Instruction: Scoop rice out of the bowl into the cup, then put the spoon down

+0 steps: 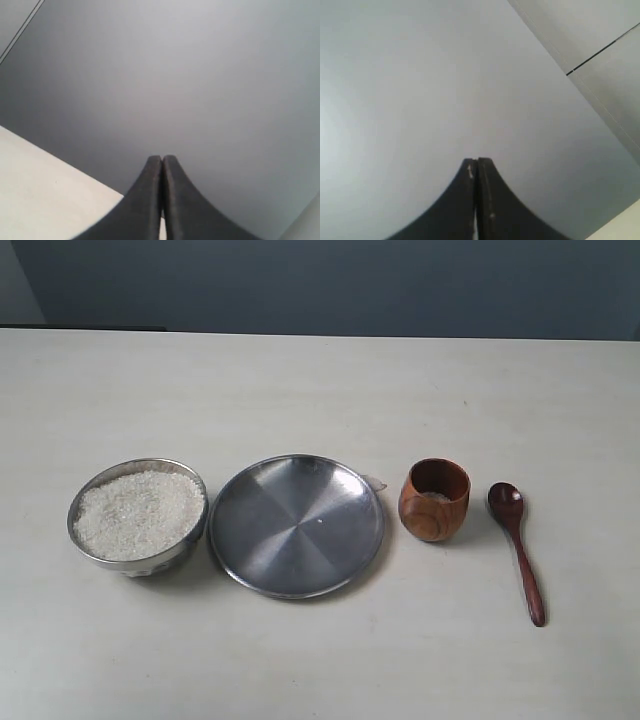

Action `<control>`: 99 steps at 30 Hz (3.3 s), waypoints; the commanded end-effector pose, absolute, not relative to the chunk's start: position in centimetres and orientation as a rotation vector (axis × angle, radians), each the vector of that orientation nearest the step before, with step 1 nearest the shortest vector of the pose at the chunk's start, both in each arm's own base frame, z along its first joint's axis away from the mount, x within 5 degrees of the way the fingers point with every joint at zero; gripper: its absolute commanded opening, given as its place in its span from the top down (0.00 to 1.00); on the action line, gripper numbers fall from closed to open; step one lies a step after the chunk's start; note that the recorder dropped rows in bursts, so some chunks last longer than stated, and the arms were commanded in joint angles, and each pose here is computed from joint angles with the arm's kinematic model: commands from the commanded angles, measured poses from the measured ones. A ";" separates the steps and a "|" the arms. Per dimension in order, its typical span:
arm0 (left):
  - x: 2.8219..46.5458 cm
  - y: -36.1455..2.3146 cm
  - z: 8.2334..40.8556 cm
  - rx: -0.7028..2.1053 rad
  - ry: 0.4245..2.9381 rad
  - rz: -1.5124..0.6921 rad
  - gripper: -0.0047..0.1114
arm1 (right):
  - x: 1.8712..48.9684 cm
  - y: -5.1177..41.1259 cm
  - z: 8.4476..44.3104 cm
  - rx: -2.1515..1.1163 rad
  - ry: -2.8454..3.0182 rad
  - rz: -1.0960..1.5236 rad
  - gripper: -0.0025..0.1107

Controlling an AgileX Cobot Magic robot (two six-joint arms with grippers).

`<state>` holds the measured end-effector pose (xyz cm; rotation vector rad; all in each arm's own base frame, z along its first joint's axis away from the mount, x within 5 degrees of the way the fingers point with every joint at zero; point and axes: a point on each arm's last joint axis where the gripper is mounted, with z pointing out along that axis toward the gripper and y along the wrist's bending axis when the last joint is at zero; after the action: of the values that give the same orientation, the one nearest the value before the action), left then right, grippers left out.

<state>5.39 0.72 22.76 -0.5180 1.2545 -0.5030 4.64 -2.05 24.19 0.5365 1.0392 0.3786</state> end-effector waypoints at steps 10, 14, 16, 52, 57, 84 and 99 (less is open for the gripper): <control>5.6 0.2 21.6 -0.523 1.385 -0.527 0.96 | 5.2 -1.3 22.9 0.540 1.206 0.446 0.98; 5.6 0.1 21.2 -0.525 1.434 -0.533 0.96 | 5.5 -0.7 22.1 0.627 1.278 0.595 0.98; 5.6 0.0 21.0 -0.525 1.457 -0.536 0.96 | 5.6 -0.4 21.6 0.610 1.355 0.598 0.98; 8.5 -1.4 27.2 -0.331 1.926 -0.453 0.96 | 21.9 2.4 29.2 -0.193 2.740 0.234 0.98; 9.8 -1.6 26.0 -0.363 2.060 -0.467 0.96 | 23.6 3.2 27.1 -0.239 2.805 0.236 0.98; 10.5 -1.6 25.5 -0.382 2.110 -0.469 0.96 | 25.6 4.7 15.2 -0.263 3.105 0.232 0.62; 10.6 -1.5 25.7 -0.368 2.081 -0.449 0.96 | 25.4 4.8 10.7 -0.123 3.090 0.263 0.63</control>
<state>10.49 -1.47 25.46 -0.3829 2.1013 -0.4522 25.34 4.84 11.38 -0.1147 3.0861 0.2714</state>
